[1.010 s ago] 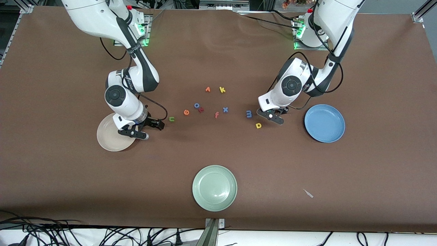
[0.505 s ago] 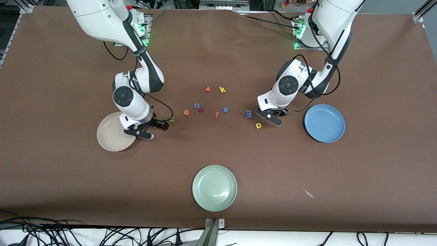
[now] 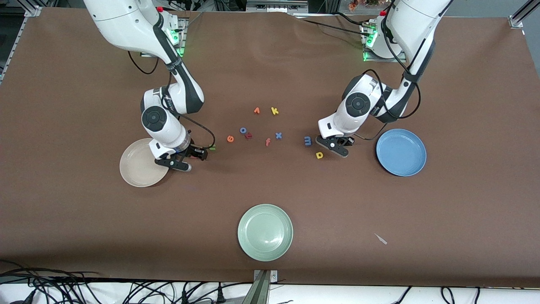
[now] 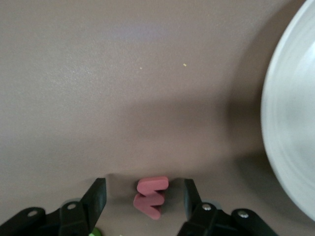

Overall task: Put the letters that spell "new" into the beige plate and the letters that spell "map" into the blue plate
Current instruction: 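Grasp the pink W with the right gripper while the left gripper grasps the P, then drop the W on the cream plate while the left gripper drops P on blue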

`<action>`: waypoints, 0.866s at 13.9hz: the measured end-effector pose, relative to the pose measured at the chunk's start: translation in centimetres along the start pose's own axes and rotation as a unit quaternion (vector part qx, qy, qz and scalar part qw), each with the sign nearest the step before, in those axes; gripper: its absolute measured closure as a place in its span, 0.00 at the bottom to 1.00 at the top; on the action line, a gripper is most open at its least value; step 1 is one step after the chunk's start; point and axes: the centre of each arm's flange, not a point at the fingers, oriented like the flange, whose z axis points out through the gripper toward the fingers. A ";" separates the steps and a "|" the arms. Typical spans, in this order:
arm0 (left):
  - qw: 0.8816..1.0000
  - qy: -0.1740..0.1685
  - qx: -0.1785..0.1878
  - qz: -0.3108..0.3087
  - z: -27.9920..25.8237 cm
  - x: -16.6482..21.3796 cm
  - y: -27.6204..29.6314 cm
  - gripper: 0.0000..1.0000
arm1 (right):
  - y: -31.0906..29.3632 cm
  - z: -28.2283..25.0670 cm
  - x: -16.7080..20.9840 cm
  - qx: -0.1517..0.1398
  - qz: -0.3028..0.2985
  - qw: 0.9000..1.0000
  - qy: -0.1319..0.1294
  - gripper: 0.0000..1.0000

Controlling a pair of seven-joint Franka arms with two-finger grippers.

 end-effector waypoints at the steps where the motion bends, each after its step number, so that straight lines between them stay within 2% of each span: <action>1: 1.000 0.009 0.001 -0.004 -0.8 0.5 -0.5 0.72 | 0.0 0.1 -0.1 0.000 0.000 1.000 0.000 0.34; 3: 0.999 0.030 0.005 -0.011 -3.2 1.6 -1.5 0.72 | -0.2 0.5 -0.4 0.002 -0.003 1.000 0.001 0.37; 4: 0.999 0.031 0.007 -0.015 -4.3 2.0 -2.0 0.72 | -0.2 0.4 -0.4 0.003 -0.003 1.000 0.003 0.44; 6: 1.000 0.011 0.012 -0.023 -5.9 2.2 -3.0 0.72 | -0.3 0.2 -0.4 0.004 -0.003 1.000 0.004 0.67; 7: 1.000 -0.004 0.014 -0.026 -6.6 2.4 -3.4 0.72 | -0.4 0.0 -0.4 0.006 -0.004 1.000 0.006 0.73; 9: 0.999 -0.031 0.021 -0.028 -7.6 2.6 -4.4 0.72 | -0.5 0.1 -0.5 0.006 -0.004 1.000 0.005 0.73; 12: 0.999 -0.036 0.022 -0.028 -8.0 2.3 -7.6 0.72 | -0.6 -0.5 -0.3 0.008 -0.013 1.000 0.008 0.73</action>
